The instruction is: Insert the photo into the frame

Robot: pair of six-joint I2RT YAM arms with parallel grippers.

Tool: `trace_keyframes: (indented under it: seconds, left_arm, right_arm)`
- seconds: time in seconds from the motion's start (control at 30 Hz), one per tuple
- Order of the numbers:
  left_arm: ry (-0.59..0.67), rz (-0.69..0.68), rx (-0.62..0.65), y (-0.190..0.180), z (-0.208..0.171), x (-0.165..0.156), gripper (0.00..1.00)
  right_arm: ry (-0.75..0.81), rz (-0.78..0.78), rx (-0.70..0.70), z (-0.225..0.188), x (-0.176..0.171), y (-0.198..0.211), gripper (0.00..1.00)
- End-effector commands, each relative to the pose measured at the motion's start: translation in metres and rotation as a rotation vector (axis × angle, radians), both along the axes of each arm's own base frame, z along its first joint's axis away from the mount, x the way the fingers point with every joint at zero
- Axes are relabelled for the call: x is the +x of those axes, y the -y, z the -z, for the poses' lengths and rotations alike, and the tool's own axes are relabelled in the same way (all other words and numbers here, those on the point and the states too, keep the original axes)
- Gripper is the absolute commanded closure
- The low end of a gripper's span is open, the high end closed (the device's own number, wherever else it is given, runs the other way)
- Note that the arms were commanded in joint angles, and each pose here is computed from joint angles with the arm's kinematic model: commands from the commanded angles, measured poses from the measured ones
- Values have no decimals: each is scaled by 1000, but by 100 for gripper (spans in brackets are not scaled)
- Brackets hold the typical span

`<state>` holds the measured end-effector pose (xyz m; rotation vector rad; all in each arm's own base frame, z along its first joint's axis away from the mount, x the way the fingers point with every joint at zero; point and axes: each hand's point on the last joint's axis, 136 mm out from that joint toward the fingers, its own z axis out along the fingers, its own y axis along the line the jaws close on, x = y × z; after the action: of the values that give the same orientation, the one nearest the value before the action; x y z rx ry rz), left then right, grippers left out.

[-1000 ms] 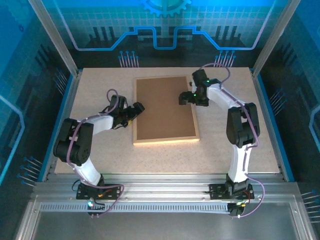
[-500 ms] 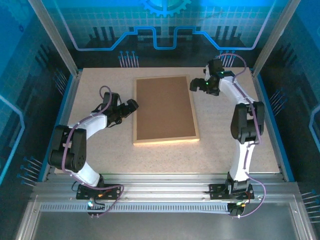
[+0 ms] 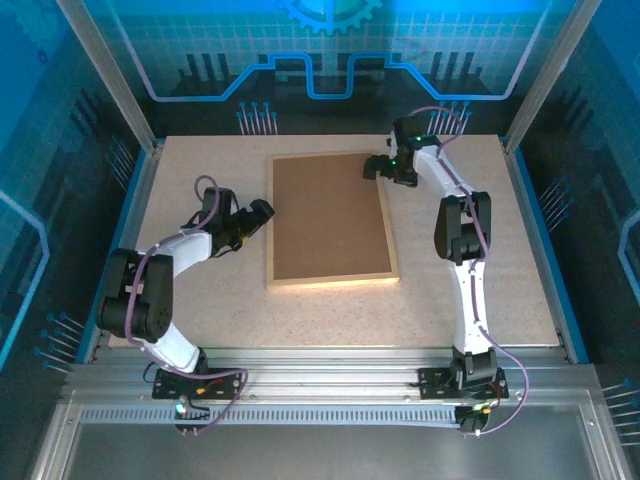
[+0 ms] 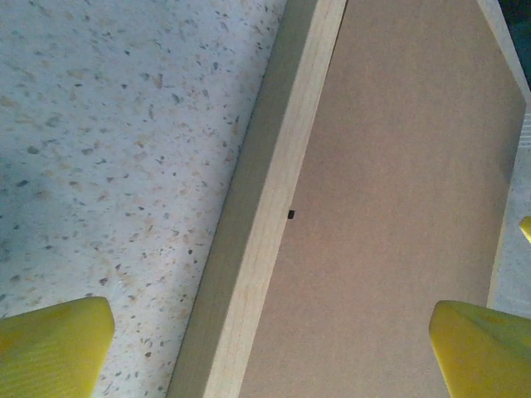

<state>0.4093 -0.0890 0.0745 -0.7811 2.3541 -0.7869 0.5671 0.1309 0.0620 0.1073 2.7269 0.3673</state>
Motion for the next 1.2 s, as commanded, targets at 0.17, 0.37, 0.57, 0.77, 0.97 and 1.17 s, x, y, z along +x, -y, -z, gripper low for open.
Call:
trace_keyframes:
  seconds: [0.17,0.37,0.57,0.77,0.97,1.17]
  left_arm:
    - [-5,57,-59,27,8,11,1]
    - [-17,61,-62,32,14,13,1]
    - [-34,58,-72,36,22,13,1]
    - [-34,57,-84,39,24,16,1]
    - [-29,62,-74,39,22,19,1]
    - [-18,63,-5,28,10,22,1]
  right_arm:
    - [9,-60,-16,-6,-9,-22,2]
    - [85,-126,-47,-20,-5,-42,5]
    - [138,-206,23,-21,-1,-85,10]
    - [124,-246,9,-8,-6,-103,12]
    - [105,-248,-21,-6,-12,-98,12]
    - [128,-248,-14,-33,-28,-91,11]
